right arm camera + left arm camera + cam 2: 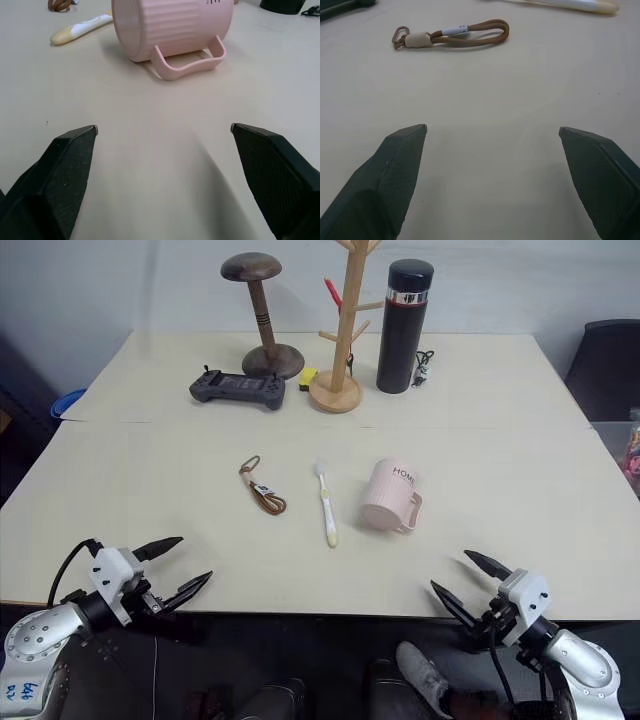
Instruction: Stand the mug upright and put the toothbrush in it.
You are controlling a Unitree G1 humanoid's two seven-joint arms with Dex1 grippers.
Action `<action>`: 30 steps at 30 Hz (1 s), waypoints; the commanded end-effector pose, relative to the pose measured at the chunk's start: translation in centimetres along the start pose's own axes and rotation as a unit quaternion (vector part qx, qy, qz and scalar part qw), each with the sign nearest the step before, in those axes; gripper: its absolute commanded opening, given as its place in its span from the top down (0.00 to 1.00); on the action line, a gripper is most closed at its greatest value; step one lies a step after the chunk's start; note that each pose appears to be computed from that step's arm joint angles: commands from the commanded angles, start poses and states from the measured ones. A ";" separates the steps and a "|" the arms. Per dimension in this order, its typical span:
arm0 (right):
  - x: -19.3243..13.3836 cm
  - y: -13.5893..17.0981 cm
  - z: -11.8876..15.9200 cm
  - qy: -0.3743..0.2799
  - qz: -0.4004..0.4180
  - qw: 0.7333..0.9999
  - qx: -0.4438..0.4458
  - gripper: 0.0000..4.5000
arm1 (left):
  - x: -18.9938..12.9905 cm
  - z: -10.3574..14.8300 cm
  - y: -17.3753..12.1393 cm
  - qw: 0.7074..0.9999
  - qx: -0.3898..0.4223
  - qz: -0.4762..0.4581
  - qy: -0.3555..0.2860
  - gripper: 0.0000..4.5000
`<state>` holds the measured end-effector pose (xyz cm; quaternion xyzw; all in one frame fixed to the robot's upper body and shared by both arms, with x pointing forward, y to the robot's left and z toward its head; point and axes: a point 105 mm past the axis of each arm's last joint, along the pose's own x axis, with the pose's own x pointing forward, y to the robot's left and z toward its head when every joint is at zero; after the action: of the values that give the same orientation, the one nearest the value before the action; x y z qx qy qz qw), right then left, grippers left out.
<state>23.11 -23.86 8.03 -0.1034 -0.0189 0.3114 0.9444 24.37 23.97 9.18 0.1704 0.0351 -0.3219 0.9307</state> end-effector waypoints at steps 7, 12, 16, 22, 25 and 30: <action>1.2 -0.2 1.7 -0.025 0.008 0.999 -0.022 0.01 | -0.4 0.9 0.3 1.000 0.004 0.015 -0.012 0.00; 1.6 0.0 1.8 -0.028 0.019 0.999 -0.020 0.01 | -0.5 0.8 0.4 1.000 -0.001 0.024 -0.010 0.00; 1.7 0.3 2.0 -0.035 0.030 0.999 -0.024 0.01 | -0.6 0.8 0.5 1.000 -0.005 0.029 -0.007 0.00; 1.9 0.8 2.4 -0.057 0.046 0.997 -0.008 0.01 | -0.5 1.2 1.2 0.998 -0.043 0.053 -0.001 0.00; 2.5 1.2 3.8 -0.093 0.056 0.994 0.013 0.01 | 0.4 1.7 1.2 0.990 -0.127 0.041 0.042 0.00; 3.1 1.9 5.8 -0.147 0.095 0.985 -0.010 0.01 | 4.6 3.6 3.7 0.946 -0.286 0.132 0.080 0.00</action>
<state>24.20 -20.15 11.98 -0.0638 -0.1151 0.3963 0.9087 29.53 23.42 12.16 -0.0402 0.1576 -0.1827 0.9696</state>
